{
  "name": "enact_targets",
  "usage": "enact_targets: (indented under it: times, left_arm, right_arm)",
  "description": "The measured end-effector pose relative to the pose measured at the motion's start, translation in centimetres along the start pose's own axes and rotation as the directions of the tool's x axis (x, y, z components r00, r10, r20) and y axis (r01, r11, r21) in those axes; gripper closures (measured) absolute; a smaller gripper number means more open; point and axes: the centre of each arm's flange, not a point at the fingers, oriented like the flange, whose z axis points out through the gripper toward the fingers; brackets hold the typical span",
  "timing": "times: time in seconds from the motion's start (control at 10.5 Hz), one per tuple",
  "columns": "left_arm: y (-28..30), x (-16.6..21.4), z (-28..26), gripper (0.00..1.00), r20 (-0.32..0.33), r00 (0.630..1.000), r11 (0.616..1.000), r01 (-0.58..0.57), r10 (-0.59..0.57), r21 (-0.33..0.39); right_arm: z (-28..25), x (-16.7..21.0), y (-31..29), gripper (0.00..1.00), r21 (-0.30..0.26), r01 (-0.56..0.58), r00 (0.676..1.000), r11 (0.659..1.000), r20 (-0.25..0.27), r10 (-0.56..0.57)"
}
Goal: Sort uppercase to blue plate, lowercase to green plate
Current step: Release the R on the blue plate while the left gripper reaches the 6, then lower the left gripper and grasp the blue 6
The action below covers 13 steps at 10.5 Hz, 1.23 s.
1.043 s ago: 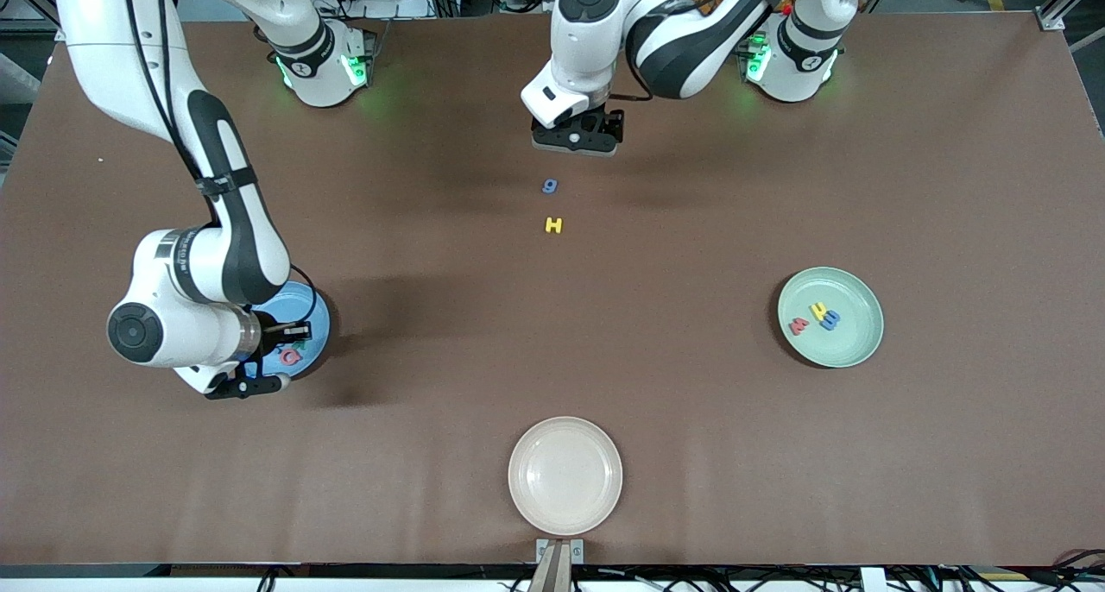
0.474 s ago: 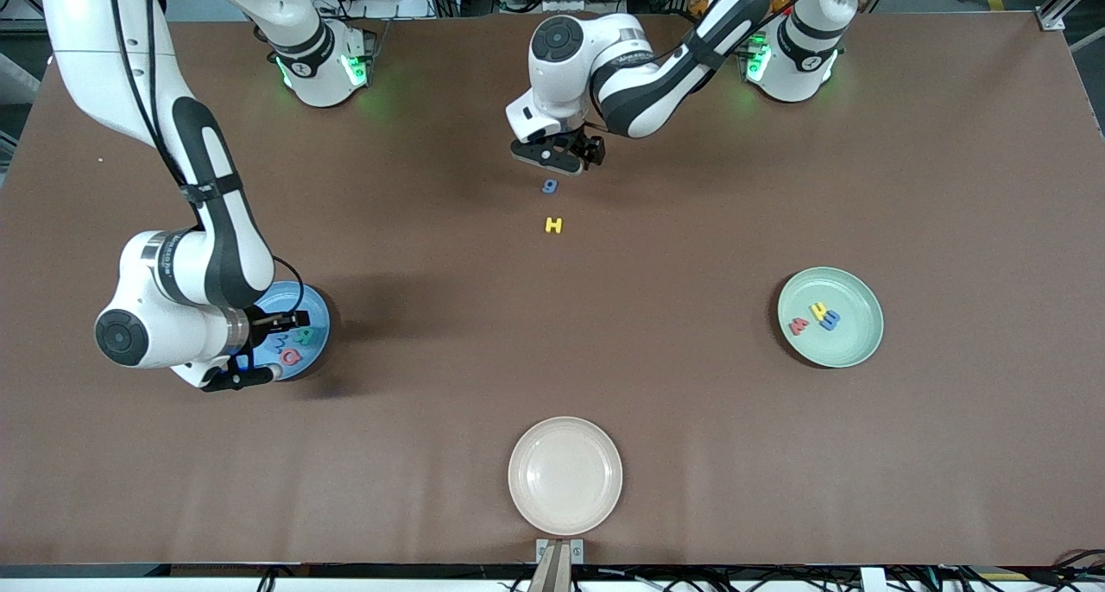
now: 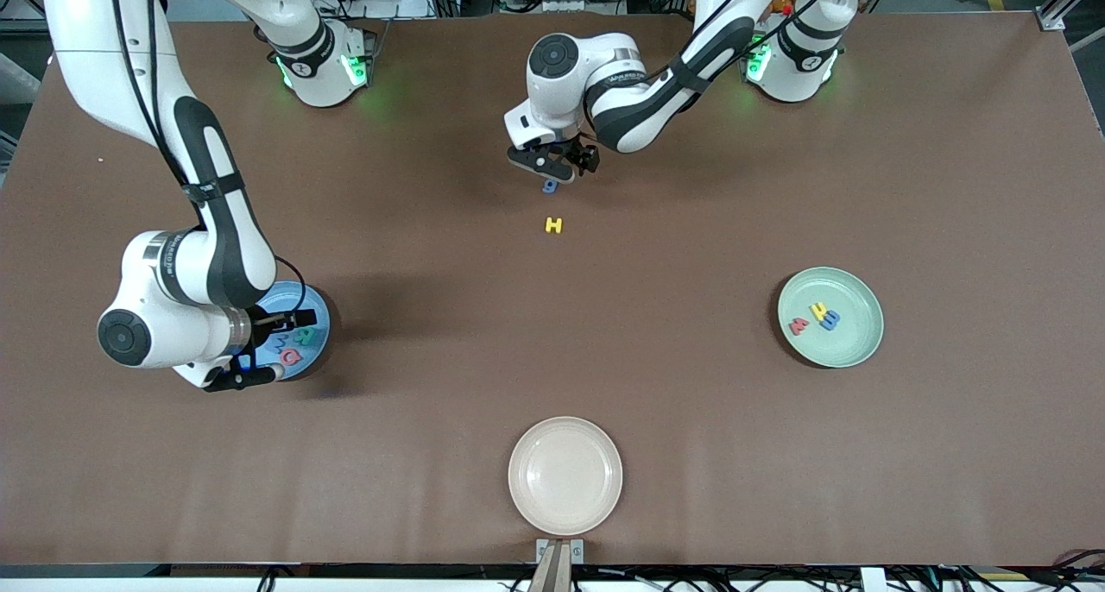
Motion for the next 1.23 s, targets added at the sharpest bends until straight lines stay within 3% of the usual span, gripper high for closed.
enact_targets:
  times: [0.38,1.23]
  left_arm:
    - [1.0,0.1,1.7,0.00,-0.007,1.000,0.999,-0.030,0.030,-0.010]
    - [1.1,1.3,4.3,0.13,-0.014,0.999,0.999,-0.037,0.037,0.017]
  right_arm:
    - [0.0,0.0,-0.1,0.00,0.000,0.001,1.000,1.000,0.000,-0.001]
    - [0.0,0.0,-0.1,0.00,0.000,0.001,1.000,1.000,-0.001,-0.001]
